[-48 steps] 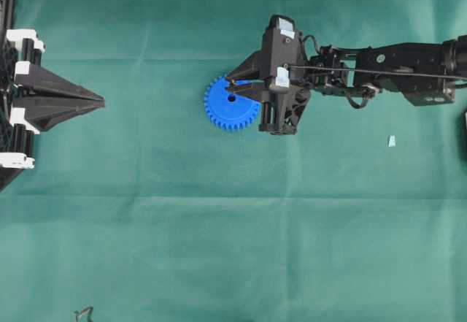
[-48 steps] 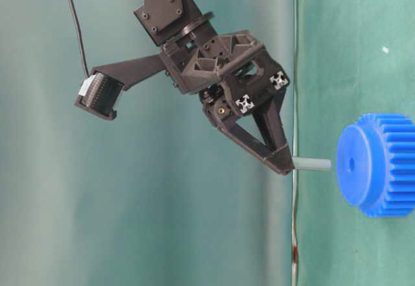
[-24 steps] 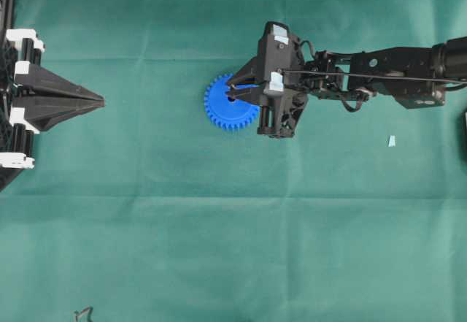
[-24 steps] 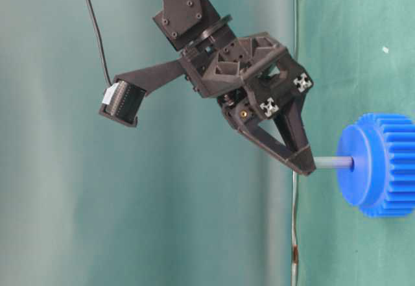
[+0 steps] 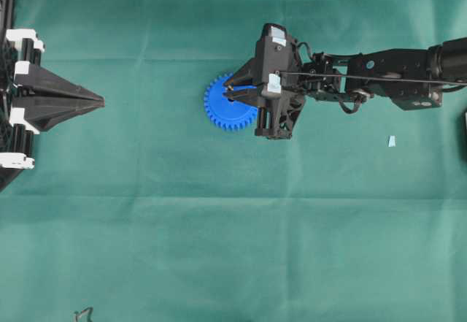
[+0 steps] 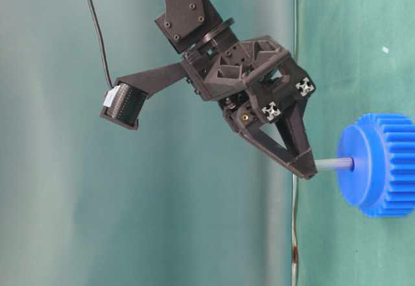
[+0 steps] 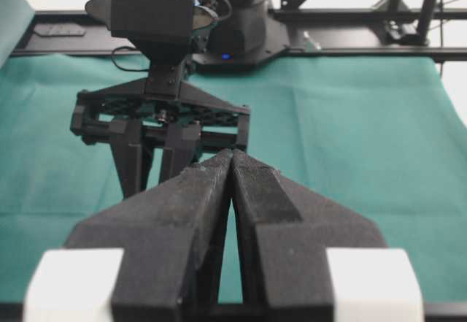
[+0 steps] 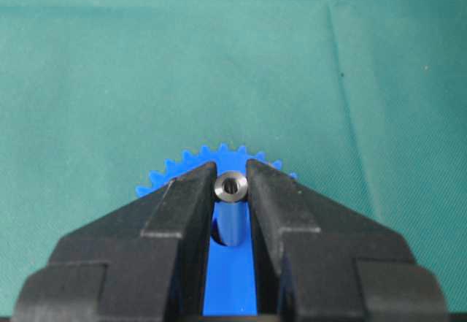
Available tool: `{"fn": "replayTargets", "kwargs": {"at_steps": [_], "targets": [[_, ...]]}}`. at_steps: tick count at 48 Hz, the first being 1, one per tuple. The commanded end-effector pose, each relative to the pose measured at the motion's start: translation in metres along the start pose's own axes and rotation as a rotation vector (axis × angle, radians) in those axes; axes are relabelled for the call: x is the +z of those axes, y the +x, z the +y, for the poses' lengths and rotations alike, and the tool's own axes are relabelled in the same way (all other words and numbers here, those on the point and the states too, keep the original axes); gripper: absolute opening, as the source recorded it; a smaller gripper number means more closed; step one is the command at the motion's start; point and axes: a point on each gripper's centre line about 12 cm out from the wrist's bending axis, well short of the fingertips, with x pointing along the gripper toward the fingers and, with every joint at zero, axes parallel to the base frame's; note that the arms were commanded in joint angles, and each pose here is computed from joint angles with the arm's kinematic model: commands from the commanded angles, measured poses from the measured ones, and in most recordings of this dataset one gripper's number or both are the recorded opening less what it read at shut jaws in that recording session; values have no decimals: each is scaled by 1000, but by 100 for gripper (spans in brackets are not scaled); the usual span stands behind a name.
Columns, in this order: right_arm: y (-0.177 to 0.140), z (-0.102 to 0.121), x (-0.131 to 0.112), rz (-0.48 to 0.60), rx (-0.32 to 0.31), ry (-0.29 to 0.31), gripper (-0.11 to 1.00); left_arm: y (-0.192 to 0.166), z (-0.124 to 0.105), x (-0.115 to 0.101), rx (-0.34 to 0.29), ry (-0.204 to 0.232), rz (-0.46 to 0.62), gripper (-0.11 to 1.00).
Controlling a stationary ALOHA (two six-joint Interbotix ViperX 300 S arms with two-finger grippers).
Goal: Insert the shaft into the center hole of the gear.
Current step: 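Align the held shaft vertically above the gear's center hole with the right gripper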
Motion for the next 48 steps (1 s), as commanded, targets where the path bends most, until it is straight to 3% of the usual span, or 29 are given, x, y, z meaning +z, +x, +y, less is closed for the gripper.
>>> {"fn": "replayTargets", "kwargs": {"at_steps": [1,12,48], "targets": [[-10,1,23,-63,4,-4,16,2,0,10,-2,0,-25,0],[-21,2,34,-96,7,-11,16,2,0,10,-2,1,-26,0],[-1,7,15,-66,14,7,16,2,0,10,-3,0,-25,0]]}}
